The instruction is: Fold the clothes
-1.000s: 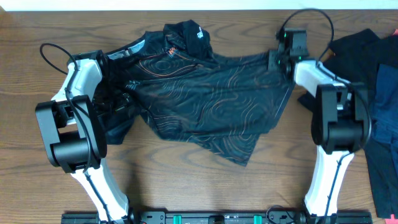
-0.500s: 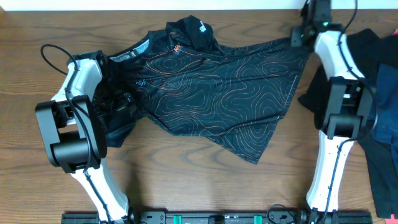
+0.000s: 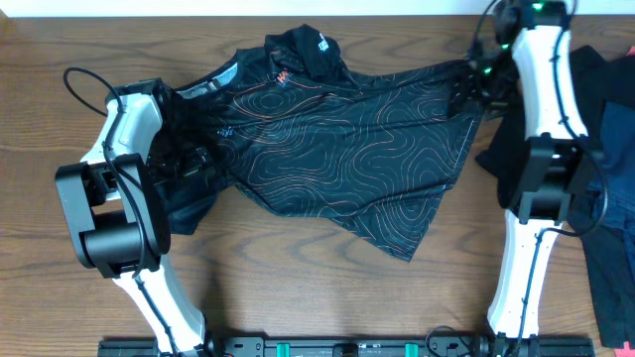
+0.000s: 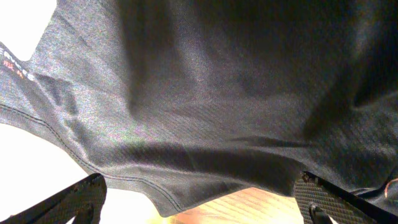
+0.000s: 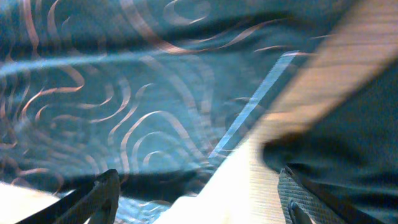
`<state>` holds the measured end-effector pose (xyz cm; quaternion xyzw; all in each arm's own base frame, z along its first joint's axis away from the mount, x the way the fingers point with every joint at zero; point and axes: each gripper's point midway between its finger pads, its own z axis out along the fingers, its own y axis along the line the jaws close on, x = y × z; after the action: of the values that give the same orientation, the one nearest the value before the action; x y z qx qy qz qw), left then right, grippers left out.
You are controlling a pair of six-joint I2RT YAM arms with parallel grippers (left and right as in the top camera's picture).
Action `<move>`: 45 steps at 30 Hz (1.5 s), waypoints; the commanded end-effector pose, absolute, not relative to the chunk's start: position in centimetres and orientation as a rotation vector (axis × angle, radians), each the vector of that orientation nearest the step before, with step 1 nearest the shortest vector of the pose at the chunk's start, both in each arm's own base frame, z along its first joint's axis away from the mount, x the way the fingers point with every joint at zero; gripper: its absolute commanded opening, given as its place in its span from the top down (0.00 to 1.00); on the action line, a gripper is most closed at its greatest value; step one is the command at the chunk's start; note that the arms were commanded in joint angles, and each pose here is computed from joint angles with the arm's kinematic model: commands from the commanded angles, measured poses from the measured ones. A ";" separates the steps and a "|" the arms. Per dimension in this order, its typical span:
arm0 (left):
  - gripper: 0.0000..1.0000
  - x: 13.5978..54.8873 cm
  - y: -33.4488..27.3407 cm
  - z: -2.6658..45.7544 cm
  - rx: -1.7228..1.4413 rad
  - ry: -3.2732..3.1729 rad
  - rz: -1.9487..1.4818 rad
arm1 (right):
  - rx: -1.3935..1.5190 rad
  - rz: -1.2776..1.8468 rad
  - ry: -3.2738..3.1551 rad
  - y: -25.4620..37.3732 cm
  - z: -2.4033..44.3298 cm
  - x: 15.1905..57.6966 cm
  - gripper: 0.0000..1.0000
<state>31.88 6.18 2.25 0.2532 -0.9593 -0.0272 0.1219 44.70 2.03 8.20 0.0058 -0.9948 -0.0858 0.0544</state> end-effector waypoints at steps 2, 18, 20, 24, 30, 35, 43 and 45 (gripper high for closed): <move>0.02 31.9 6.4 3.1 0.717 -2.830 -0.096 | 0.109 -0.316 -2.939 5.7 7.0 42.6 0.21; 0.02 32.0 6.4 3.1 0.719 -2.834 -0.095 | 0.077 -0.047 -3.134 6.5 -4.3 45.5 0.22; 0.02 32.2 6.4 3.1 0.721 -2.840 -0.095 | 0.051 0.007 -3.229 5.2 -4.9 47.6 0.21; 0.02 32.4 6.3 3.0 0.723 -2.846 -0.080 | -0.010 0.029 -3.379 3.4 -4.6 51.3 0.20; 0.02 32.7 6.3 3.4 0.727 -2.860 -0.076 | 0.047 -0.026 -3.428 2.7 -3.1 52.8 0.11; 0.02 34.0 6.5 6.7 0.757 -2.970 -0.066 | 0.059 -0.025 -3.440 2.9 2.4 52.5 0.01; 0.02 34.3 6.7 10.0 0.722 -3.088 -0.057 | 0.001 -0.050 -3.403 2.8 12.4 46.8 0.02; 0.02 34.5 6.8 9.2 0.705 -3.097 -0.056 | -0.053 -0.049 -3.328 2.7 13.1 44.2 0.03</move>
<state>34.59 6.71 10.50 0.2426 -0.9695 -0.0157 -0.0308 45.30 2.69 10.06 0.0060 -0.9966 -0.0081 -0.0822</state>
